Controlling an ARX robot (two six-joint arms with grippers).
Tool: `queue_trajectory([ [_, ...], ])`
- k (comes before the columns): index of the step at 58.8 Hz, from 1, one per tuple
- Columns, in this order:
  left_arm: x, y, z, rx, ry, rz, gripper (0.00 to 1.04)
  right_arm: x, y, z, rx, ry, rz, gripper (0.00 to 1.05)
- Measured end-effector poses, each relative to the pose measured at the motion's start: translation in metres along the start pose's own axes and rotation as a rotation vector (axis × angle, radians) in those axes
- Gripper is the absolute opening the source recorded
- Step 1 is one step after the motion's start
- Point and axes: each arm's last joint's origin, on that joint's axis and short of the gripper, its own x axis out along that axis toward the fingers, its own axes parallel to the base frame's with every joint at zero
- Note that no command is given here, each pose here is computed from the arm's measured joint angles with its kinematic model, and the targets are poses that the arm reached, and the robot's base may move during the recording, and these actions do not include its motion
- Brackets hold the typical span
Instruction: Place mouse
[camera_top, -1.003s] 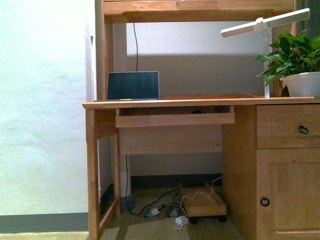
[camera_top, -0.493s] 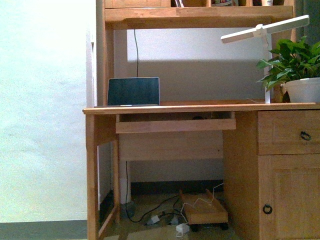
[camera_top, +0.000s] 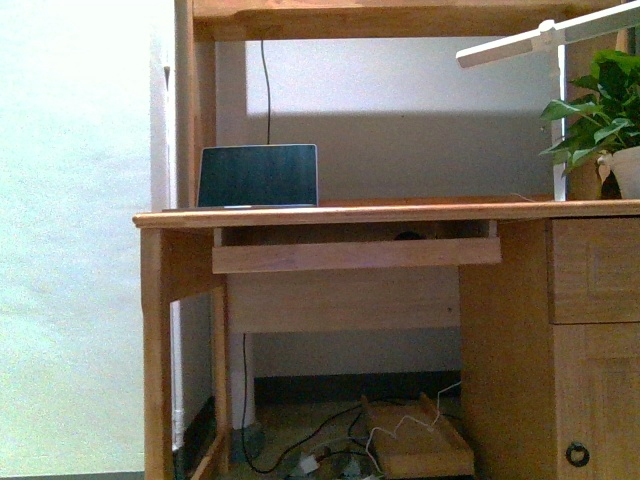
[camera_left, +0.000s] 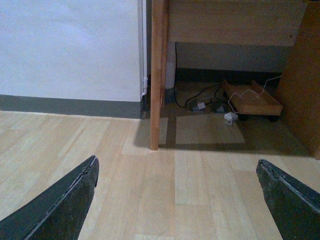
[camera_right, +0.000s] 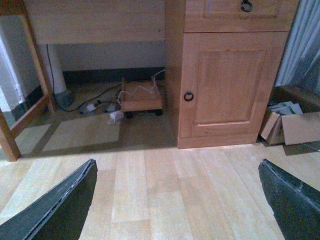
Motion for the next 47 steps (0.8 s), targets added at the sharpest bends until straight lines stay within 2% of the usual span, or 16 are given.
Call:
queue_trajectory([
  [47, 0.0000, 0.0000, 0.0001, 0.000, -0.001, 0.001, 0.97, 0.0000, -0.0001, 0.0000, 0.000, 0.000, -0.003, 0.97],
])
